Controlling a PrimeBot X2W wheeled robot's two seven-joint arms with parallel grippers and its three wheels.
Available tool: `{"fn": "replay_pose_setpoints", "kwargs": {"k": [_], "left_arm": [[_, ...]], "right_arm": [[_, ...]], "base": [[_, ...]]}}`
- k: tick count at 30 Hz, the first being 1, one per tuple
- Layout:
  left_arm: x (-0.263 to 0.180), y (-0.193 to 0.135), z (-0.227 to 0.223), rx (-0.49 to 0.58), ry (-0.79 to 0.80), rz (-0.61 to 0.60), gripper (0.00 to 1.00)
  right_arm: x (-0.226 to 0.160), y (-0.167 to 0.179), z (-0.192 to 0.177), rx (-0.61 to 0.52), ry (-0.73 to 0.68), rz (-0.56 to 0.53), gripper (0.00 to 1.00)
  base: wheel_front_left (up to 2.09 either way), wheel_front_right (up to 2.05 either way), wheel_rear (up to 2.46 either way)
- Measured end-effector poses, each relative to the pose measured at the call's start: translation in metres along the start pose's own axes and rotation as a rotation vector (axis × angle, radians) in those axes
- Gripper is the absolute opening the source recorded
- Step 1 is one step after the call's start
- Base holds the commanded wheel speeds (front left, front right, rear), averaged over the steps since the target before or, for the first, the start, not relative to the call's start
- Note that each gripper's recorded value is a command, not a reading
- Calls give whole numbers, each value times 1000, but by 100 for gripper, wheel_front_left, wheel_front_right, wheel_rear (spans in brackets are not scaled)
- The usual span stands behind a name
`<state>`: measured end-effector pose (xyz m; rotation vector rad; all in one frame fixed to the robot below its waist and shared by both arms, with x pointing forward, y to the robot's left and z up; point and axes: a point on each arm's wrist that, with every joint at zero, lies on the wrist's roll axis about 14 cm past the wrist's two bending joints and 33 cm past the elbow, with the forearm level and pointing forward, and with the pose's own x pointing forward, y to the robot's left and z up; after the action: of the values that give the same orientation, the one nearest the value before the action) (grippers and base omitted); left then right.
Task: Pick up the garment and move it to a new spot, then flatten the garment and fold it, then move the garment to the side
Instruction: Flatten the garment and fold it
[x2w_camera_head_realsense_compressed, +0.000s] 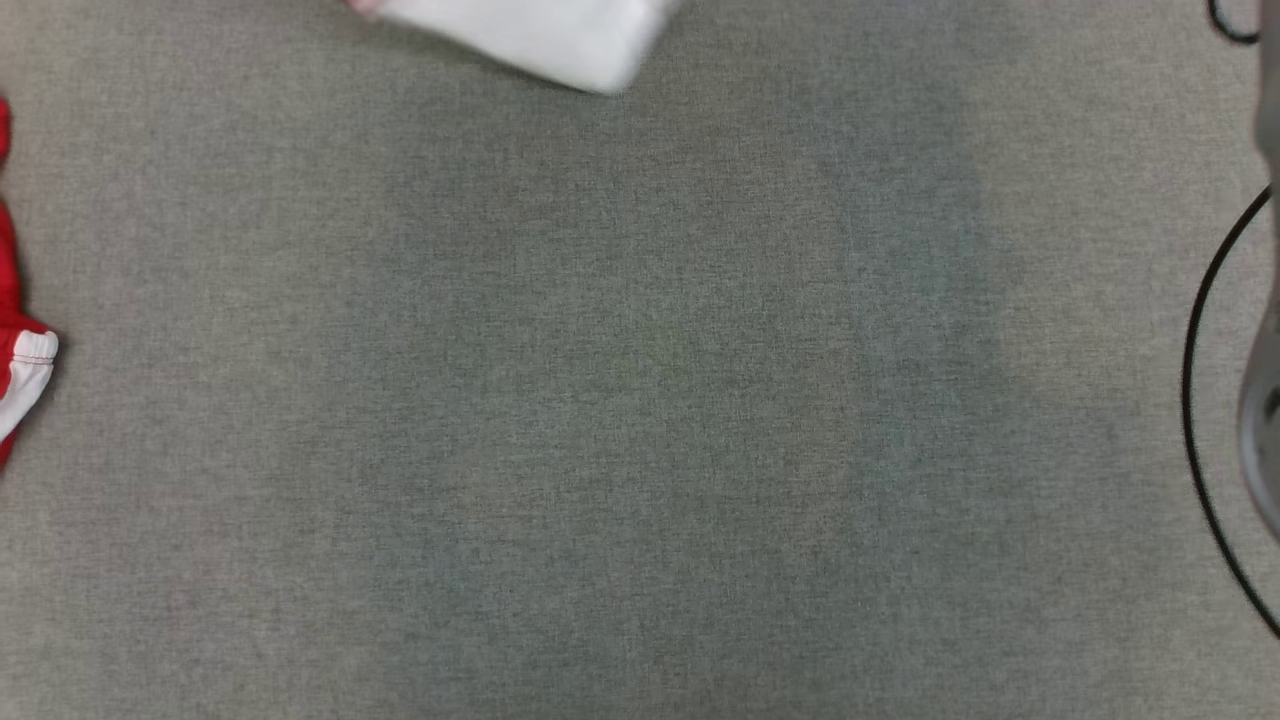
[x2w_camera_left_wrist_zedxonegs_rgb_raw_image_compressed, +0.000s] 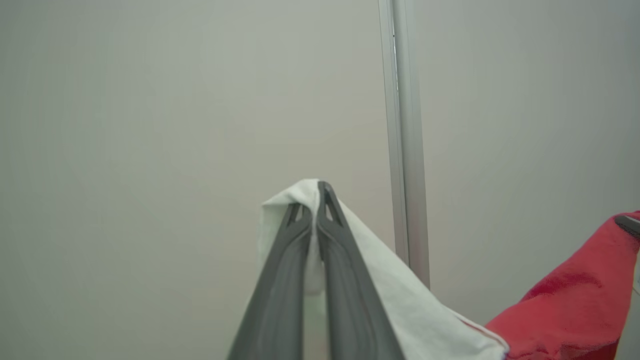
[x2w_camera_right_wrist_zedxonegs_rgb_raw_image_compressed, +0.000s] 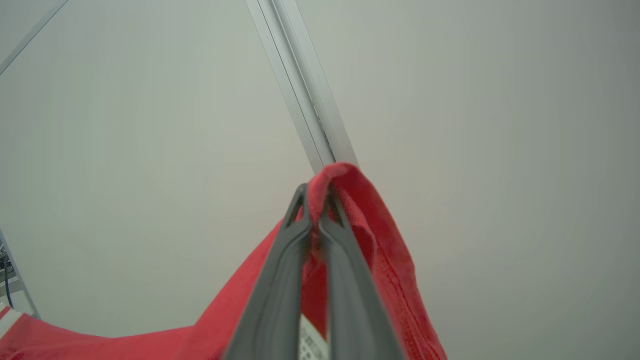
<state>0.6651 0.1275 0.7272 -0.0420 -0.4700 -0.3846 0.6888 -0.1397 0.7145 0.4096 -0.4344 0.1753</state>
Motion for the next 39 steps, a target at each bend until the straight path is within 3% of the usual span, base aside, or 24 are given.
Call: {"fn": "replay_pose_setpoints", "kwargs": {"k": [7, 10, 17, 27, 39], "left_arm": [[22, -12, 21, 15, -59, -44, 0], [19, -18, 7, 27, -26, -65, 0], [-16, -16, -56, -58, 103, -42, 0], [-126, -26, -119, -191, 246, 51, 0], [-275, -56, -125, -303, 397, 240, 0]], "right_arm": [[15, -2, 10, -5, -17, -10, 0], [13, -4, -4, -16, 15, -10, 0], [-22, -24, -60, 7, 125, -52, 0], [-125, -41, -116, 66, 260, -107, 0], [-273, -52, -143, 126, 450, -232, 0]], "base": [[0, 0, 0], [0, 0, 0], [0, 0, 0], [0, 0, 0], [0, 0, 0]]}}
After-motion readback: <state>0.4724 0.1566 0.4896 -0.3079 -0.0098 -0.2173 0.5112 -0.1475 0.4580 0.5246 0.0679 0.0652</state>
